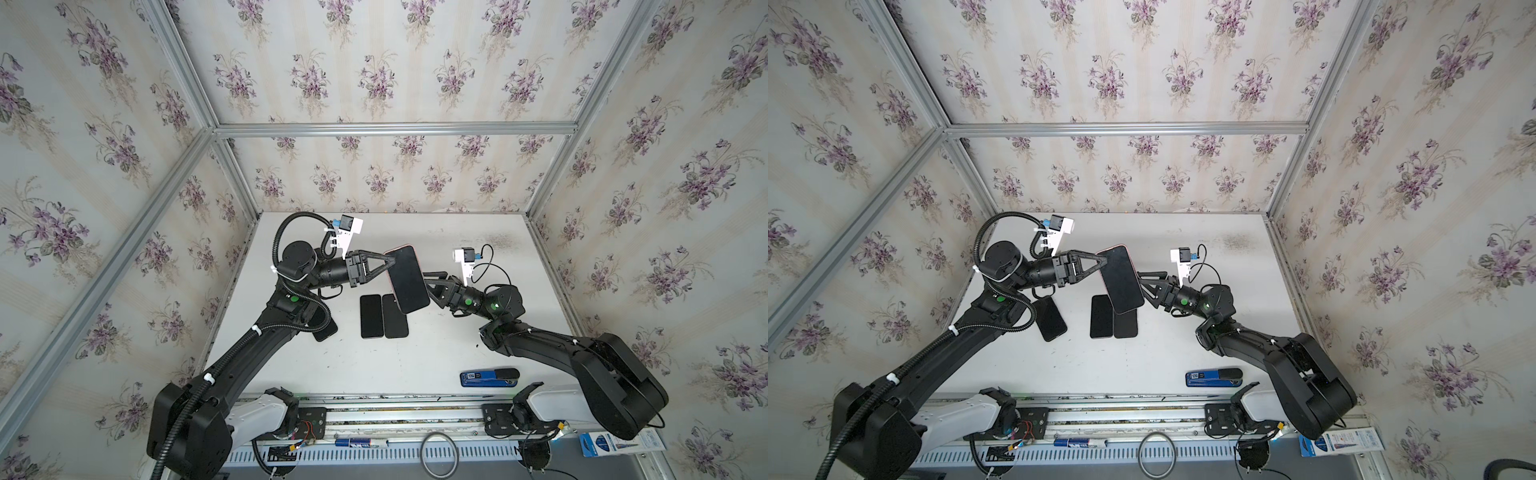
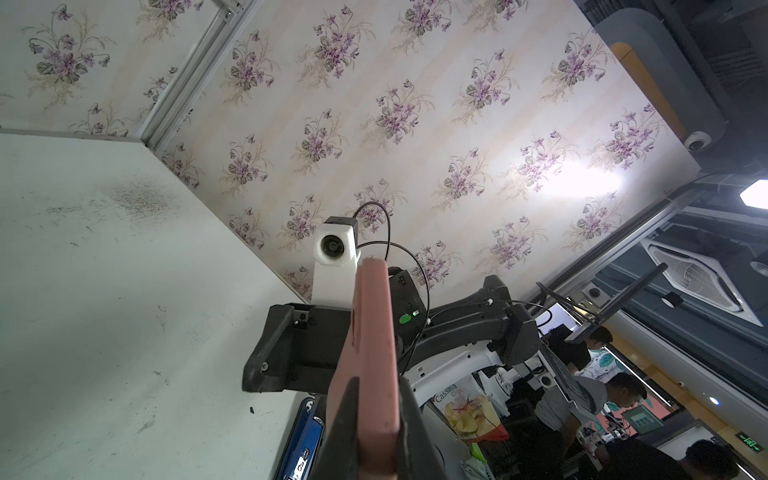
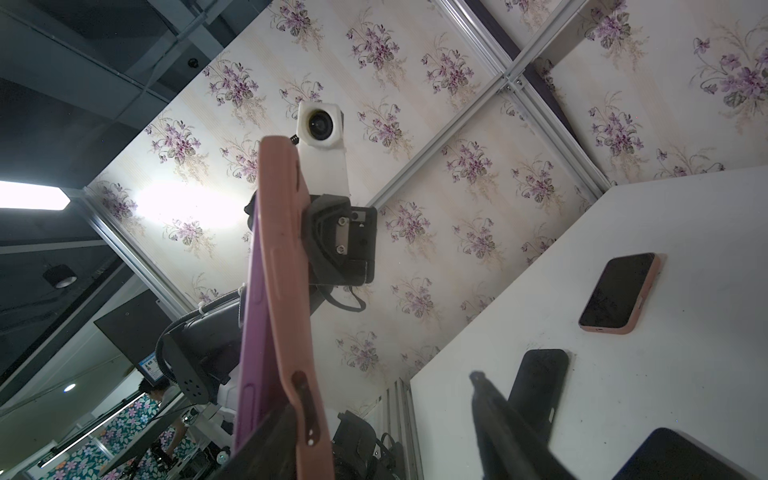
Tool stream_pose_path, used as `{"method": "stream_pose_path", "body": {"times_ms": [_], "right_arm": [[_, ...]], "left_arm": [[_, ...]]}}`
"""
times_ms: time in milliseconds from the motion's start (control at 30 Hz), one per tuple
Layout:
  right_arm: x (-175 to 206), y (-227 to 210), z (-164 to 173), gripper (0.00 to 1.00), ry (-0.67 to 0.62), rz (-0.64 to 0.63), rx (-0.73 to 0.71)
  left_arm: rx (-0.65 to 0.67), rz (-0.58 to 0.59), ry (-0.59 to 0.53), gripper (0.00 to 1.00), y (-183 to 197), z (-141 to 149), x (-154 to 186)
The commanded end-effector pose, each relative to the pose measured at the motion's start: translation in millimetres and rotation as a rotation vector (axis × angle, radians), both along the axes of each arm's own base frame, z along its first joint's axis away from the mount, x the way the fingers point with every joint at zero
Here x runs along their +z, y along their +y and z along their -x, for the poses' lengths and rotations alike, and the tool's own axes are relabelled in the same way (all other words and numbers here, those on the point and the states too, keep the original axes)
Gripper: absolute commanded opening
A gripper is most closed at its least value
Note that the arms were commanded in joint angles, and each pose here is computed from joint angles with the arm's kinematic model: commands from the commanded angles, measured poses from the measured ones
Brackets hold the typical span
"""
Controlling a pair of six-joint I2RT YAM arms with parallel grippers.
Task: Take the phone out of the phone case
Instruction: Remove the phone case from the phone.
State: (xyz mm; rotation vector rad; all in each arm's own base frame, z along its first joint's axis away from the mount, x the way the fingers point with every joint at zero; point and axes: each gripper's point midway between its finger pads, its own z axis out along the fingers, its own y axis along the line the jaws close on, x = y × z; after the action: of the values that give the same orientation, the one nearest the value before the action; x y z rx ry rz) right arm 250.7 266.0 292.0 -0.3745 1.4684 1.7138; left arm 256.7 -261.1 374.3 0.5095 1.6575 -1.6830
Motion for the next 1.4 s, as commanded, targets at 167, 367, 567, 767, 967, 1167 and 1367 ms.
{"method": "stream_pose_path", "body": {"times_ms": [167, 367, 567, 767, 967, 1167, 1367], "right_arm": [[-1, -8, 7, 0.56, 0.058, -0.037, -0.002], [-22, -11, 9, 0.41, 0.156, -0.030, -0.011], [-35, -12, 12, 0.31, 0.205, -0.018, -0.002], [-45, -12, 14, 0.24, 0.235, -0.011, 0.004], [-55, -12, 12, 0.13, 0.280, 0.002, 0.002], [-68, -11, 9, 0.06, 0.328, 0.012, -0.007], [-79, -12, 7, 0.00, 0.368, 0.029, -0.023]], "left_arm": [[-0.009, -0.002, 0.009, 0.00, 1, -3, -2], [0.006, -0.031, 0.025, 0.00, -3, -13, -22], [0.008, -0.041, 0.044, 0.00, -10, -23, -39], [0.007, -0.042, 0.050, 0.00, -15, -28, -49], [0.005, -0.044, 0.067, 0.00, -20, -37, -62], [0.008, -0.041, 0.082, 0.00, -24, -47, -71], [0.009, -0.044, 0.094, 0.01, -30, -57, -84]]}}
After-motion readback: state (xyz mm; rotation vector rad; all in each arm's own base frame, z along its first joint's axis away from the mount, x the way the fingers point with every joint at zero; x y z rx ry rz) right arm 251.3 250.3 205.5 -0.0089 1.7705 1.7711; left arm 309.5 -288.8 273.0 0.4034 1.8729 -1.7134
